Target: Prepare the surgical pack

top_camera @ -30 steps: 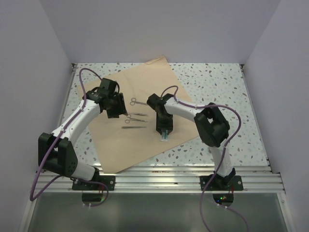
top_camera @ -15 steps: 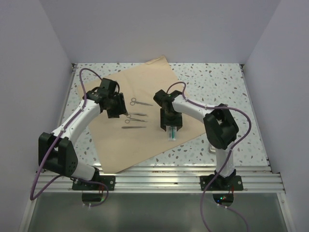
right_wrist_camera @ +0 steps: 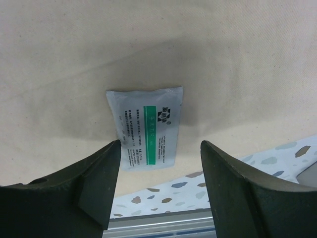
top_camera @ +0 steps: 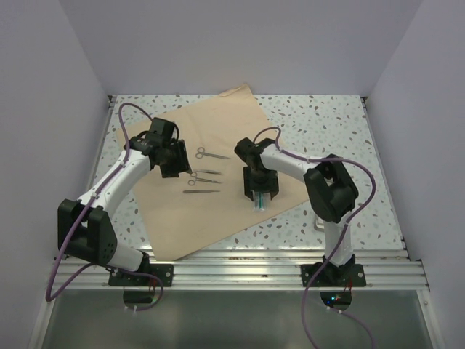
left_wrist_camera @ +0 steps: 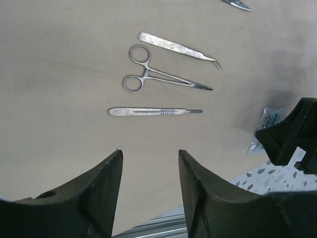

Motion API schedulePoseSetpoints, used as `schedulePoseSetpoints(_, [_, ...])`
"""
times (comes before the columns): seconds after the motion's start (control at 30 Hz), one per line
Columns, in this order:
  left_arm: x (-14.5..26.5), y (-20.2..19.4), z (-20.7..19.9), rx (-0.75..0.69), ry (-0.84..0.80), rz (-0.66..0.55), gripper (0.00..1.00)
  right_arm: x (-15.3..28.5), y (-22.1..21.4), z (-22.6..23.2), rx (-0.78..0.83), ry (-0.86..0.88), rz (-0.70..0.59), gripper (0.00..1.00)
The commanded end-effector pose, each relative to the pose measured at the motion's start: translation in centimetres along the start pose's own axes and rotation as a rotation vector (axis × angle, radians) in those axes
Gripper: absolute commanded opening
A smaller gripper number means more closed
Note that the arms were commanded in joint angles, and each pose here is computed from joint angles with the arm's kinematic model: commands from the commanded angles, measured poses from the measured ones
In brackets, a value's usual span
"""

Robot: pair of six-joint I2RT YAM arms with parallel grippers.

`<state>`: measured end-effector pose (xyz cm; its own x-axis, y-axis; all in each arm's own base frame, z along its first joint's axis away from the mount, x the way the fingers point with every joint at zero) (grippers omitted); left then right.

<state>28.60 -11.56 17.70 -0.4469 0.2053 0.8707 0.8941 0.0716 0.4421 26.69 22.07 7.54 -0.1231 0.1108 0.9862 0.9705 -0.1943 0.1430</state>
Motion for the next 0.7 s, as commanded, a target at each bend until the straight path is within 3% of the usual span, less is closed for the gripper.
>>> schedulePoseSetpoints(0.0, [0.14, 0.43, 0.22, -0.003, -0.002, -0.024, 0.53, -0.70, 0.40, -0.02, 0.011, 0.011, 0.004, 0.69])
schedulePoseSetpoints(0.67, [-0.44, 0.45, 0.20, 0.001, -0.005, -0.010, 0.53, -1.00, 0.19, 0.89, -0.002, 0.046, 0.035, 0.64])
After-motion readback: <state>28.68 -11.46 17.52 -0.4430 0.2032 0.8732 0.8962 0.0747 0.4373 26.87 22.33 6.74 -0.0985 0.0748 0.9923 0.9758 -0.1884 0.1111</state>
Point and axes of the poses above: each gripper's point midway between its finger pads, its own x axis back along the fingers, its own z axis along the line the jaws close on, y = z × x, the point moved 5 cm from there along x, back along the fingers, and after that the axes turned 12 degrees about -x, right-handed, at the moved point
